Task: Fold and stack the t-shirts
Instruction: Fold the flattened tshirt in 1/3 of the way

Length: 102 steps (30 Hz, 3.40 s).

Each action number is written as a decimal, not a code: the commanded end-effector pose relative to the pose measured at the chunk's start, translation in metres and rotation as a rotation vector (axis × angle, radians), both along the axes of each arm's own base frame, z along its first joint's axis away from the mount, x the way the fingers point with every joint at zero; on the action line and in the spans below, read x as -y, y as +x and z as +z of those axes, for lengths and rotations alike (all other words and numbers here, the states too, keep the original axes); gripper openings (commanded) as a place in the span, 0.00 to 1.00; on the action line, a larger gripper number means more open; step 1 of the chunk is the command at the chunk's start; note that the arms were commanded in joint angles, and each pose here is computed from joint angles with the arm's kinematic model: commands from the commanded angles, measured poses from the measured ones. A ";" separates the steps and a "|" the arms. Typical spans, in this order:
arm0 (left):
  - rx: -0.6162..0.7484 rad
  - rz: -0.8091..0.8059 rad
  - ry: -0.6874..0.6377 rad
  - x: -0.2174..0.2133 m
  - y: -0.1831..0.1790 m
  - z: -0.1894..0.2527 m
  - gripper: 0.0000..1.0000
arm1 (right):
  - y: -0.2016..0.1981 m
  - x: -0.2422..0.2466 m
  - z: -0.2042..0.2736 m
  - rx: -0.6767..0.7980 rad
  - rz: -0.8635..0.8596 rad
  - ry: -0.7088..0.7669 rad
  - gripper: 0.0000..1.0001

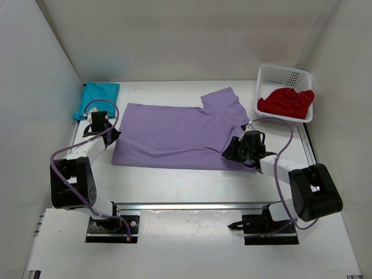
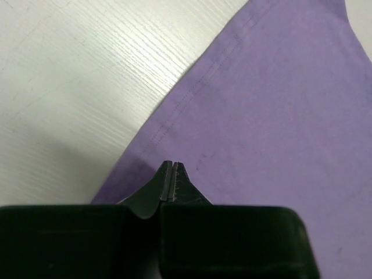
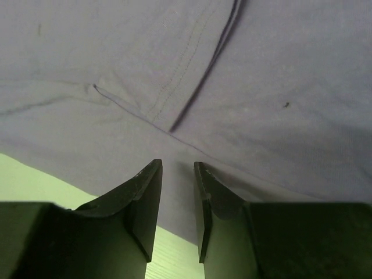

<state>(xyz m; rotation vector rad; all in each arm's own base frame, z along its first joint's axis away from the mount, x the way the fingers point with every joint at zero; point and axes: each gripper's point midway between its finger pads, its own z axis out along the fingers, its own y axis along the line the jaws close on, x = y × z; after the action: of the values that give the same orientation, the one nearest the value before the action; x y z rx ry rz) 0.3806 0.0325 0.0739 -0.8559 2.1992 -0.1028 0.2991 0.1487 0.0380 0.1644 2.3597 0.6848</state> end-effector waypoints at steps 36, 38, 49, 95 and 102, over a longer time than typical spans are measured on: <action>0.091 -0.371 -0.238 0.168 -0.066 -0.017 0.38 | 0.087 -0.033 0.022 0.065 0.019 -0.002 0.00; 0.089 -0.424 -0.226 0.178 -0.072 -0.015 0.37 | 0.108 -0.042 0.035 0.078 0.039 -0.009 0.00; 0.124 -0.445 -0.230 0.185 -0.071 -0.011 0.38 | 0.126 -0.051 0.058 0.099 0.067 0.023 0.31; 0.222 -0.297 -0.215 0.118 0.009 0.063 0.99 | 0.005 -0.075 0.102 0.199 0.258 0.008 0.08; 0.087 -0.199 -0.092 0.060 0.086 0.024 0.44 | 0.005 -0.077 0.084 0.196 0.282 0.001 0.09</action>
<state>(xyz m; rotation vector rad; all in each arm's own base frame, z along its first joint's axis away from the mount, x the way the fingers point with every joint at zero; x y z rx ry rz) 0.4492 -0.0522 0.0944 -0.6709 2.1984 -0.4390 0.3021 0.2244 0.1216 -0.1926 2.2466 0.7820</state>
